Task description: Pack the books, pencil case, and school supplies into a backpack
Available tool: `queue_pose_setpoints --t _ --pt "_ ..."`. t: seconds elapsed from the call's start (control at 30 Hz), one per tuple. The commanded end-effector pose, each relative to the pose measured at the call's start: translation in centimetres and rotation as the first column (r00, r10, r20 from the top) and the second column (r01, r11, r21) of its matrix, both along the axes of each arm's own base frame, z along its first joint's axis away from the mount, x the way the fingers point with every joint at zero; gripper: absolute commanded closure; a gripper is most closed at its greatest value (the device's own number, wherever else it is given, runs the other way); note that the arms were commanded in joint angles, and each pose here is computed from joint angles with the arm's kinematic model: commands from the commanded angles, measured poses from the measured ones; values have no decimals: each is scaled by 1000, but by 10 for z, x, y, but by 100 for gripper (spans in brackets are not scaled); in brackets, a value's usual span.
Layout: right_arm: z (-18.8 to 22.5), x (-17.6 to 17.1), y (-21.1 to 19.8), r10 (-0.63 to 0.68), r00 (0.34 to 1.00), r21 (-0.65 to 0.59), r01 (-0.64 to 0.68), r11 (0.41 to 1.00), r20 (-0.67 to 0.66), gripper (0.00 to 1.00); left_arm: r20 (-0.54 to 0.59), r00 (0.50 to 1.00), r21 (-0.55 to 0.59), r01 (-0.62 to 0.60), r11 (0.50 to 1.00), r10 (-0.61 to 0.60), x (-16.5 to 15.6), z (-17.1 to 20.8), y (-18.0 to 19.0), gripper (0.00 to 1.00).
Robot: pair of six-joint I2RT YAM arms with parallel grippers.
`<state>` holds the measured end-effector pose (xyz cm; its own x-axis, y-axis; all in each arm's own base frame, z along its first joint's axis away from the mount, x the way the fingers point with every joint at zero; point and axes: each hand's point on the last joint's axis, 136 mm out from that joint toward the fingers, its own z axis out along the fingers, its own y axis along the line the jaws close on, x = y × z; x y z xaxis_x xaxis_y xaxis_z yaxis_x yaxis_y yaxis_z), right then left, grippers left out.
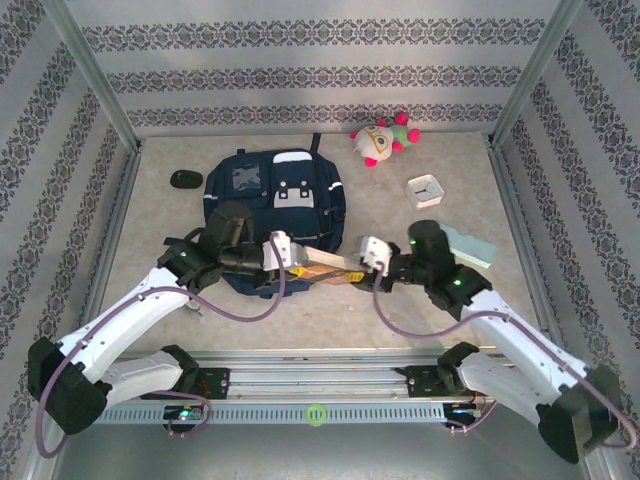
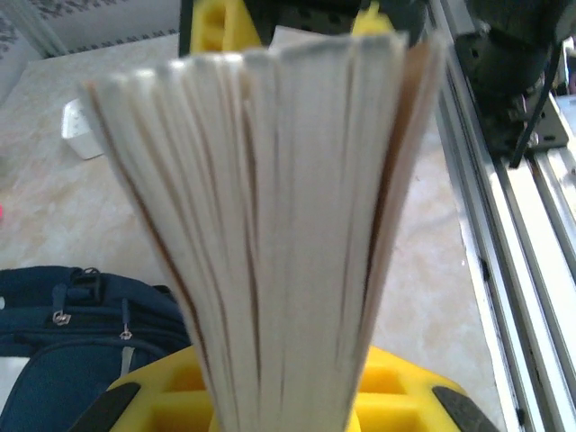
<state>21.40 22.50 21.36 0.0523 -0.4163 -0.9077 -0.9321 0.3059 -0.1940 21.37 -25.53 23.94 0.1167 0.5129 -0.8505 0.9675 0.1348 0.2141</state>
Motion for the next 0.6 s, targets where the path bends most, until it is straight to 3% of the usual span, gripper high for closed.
queue_pose_setpoints --t 0.0,0.3,0.57 --pt "43 -15 -5 87 996 276 -79 958 -15 35 51 997 -255 65 965 -54 -7 60 -3 100" --pt "69 -24 -20 153 986 438 -111 892 -61 31 108 991 -471 117 874 -75 -13 114 5 100" --pt "88 -31 -11 257 965 498 -202 843 -43 47 74 992 -540 125 832 -101 -8 124 3 100"
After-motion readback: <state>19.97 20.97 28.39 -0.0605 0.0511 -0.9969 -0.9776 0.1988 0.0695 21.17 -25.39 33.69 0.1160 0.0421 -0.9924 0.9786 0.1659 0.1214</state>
